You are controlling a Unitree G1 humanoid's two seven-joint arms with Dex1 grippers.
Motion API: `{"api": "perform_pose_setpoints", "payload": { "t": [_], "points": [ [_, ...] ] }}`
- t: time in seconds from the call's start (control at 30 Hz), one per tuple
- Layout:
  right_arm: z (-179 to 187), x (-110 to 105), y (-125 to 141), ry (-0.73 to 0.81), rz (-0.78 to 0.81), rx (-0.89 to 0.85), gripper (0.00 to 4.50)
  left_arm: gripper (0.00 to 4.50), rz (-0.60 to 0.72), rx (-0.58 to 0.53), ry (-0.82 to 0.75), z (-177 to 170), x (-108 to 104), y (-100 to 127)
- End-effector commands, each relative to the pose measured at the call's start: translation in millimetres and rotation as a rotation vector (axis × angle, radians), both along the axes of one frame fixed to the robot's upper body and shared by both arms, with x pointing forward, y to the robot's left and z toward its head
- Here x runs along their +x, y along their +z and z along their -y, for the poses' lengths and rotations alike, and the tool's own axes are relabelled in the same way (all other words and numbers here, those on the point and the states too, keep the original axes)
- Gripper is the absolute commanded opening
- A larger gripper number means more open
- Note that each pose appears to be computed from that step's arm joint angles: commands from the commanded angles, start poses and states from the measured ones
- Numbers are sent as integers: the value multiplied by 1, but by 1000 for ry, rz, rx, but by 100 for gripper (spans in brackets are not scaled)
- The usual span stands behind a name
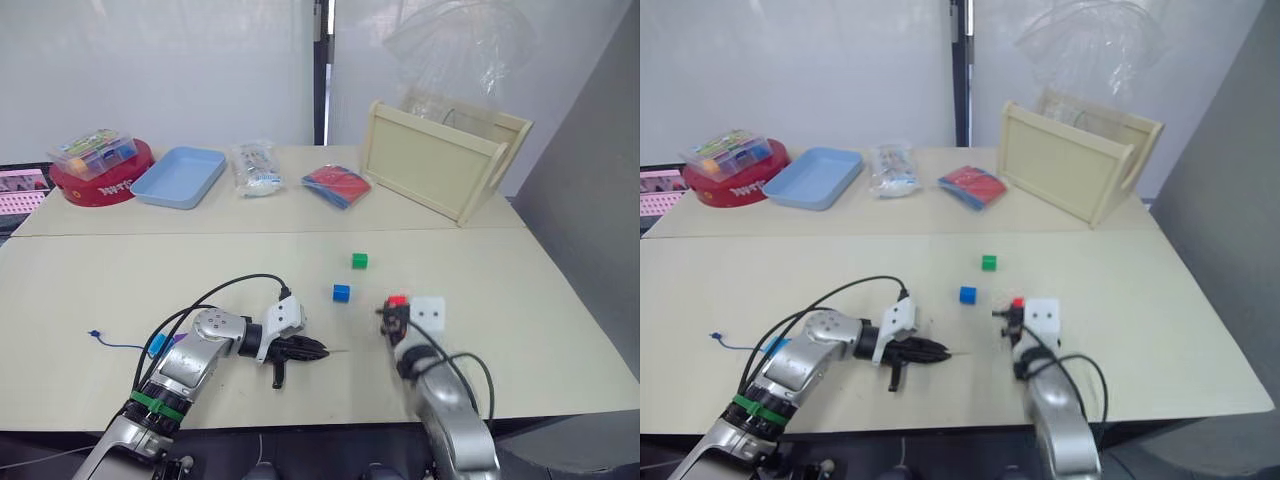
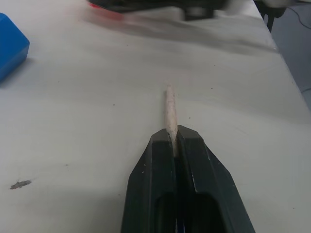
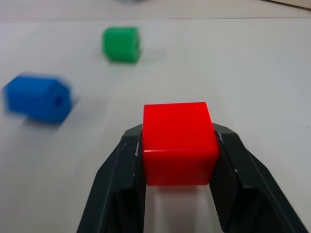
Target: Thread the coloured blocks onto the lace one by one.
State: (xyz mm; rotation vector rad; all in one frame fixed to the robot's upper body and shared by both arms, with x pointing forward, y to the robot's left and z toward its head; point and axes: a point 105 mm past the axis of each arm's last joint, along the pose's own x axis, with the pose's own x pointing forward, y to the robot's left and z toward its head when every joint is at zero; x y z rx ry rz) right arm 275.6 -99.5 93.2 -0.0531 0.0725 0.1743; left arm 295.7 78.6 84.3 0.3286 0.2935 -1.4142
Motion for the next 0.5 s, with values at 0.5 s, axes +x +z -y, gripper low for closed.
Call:
{"api": "perform_pose_setpoints", "payload": {
  "t": [0.5],
  "points": [
    [-25, -19, -7, 166, -107, 72, 170, 0, 30, -1, -4, 0, 4, 5]
  ]
}}
